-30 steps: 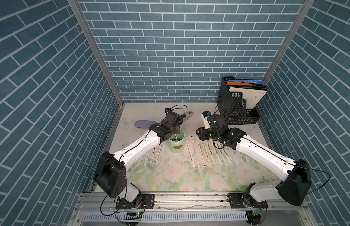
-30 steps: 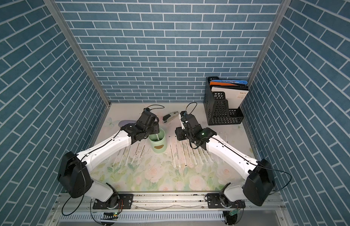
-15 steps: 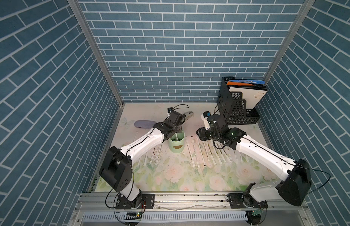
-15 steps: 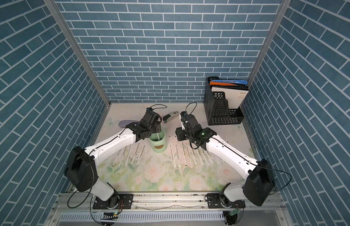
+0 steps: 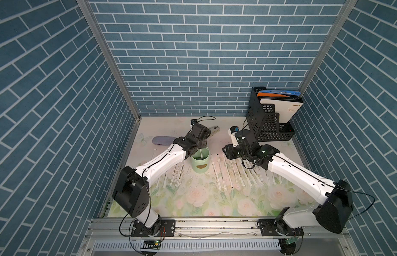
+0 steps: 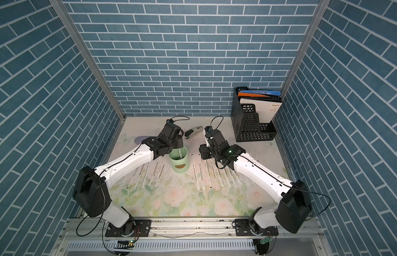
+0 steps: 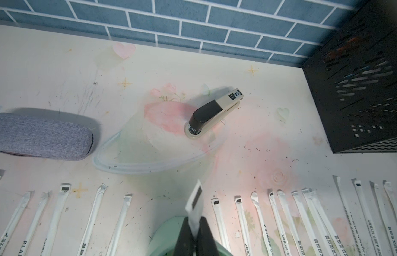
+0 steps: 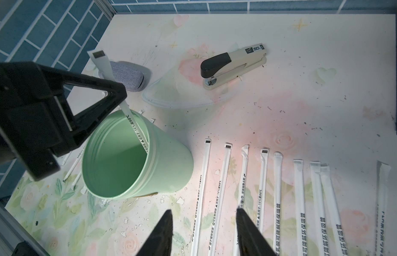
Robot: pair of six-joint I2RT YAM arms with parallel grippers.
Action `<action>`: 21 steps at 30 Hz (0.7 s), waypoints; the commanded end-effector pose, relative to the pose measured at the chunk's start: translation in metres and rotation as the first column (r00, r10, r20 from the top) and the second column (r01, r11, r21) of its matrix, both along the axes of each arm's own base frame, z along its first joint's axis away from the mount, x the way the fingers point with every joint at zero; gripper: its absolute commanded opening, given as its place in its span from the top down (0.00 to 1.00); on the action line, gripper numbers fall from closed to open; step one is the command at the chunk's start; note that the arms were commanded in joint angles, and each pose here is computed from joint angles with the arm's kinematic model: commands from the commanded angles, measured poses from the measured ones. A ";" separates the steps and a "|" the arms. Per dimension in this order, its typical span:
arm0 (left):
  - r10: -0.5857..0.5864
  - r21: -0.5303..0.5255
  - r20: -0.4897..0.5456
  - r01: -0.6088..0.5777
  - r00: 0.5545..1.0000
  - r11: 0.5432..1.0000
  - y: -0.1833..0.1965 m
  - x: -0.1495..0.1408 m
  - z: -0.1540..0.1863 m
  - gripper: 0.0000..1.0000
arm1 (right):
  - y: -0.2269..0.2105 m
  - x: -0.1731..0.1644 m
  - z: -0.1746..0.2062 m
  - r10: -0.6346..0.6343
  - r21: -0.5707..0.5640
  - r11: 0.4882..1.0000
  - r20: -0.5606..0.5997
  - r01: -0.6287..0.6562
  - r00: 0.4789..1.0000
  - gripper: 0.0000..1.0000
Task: Take the straws out of the storage container
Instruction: Pick up the straw from the container.
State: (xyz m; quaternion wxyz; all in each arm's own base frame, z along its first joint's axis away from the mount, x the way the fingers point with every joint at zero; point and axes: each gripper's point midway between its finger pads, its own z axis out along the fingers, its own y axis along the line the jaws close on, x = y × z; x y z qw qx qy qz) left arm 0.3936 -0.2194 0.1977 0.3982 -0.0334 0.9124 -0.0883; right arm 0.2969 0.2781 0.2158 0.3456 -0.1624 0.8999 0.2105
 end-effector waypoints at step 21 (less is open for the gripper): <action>-0.092 0.025 0.091 0.090 0.992 0.996 0.004 -0.013 0.102 1.00 | -0.002 0.003 0.004 -0.014 0.007 1.000 0.013 0.014 1.000 0.54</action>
